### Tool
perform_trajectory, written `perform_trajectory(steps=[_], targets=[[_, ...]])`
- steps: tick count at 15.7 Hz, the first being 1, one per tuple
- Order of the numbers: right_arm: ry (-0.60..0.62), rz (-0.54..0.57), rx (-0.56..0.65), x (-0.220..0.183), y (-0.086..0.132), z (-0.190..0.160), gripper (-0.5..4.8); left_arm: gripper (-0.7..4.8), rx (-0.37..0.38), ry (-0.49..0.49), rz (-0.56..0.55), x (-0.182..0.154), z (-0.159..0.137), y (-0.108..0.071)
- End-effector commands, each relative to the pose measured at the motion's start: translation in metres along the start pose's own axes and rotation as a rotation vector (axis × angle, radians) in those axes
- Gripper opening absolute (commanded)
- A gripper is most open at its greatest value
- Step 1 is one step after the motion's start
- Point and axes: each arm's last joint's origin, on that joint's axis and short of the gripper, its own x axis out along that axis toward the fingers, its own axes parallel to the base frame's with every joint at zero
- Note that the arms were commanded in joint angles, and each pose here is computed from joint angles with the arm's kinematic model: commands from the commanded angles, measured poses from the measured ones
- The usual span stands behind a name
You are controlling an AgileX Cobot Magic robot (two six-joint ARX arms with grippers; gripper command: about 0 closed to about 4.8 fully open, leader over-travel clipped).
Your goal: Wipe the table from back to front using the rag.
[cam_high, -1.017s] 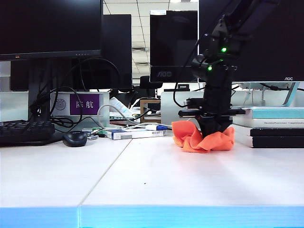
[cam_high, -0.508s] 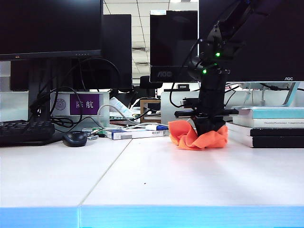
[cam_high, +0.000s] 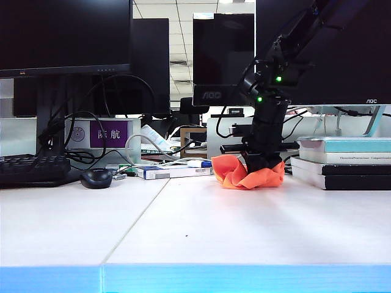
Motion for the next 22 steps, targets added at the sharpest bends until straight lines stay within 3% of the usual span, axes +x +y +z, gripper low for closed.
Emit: perform_trajectory(steps=[1, 16, 22], targets=[[0.061, -0.007, 0.002, 0.022, -0.003, -0.013, -0.06, 0.84, 0.005, -0.014, -0.005, -0.002, 0.002, -0.001], [-0.010, -0.068, -0.069, 0.028, -0.005, -0.008, -0.06, 0.84, -0.007, 0.003, -0.007, -0.002, 0.000, -0.001], [-0.073, -0.079, -0.072, 0.020, -0.005, 0.009, -0.06, 0.84, -0.008, 0.004, -0.007, -0.002, 0.000, -0.001]])
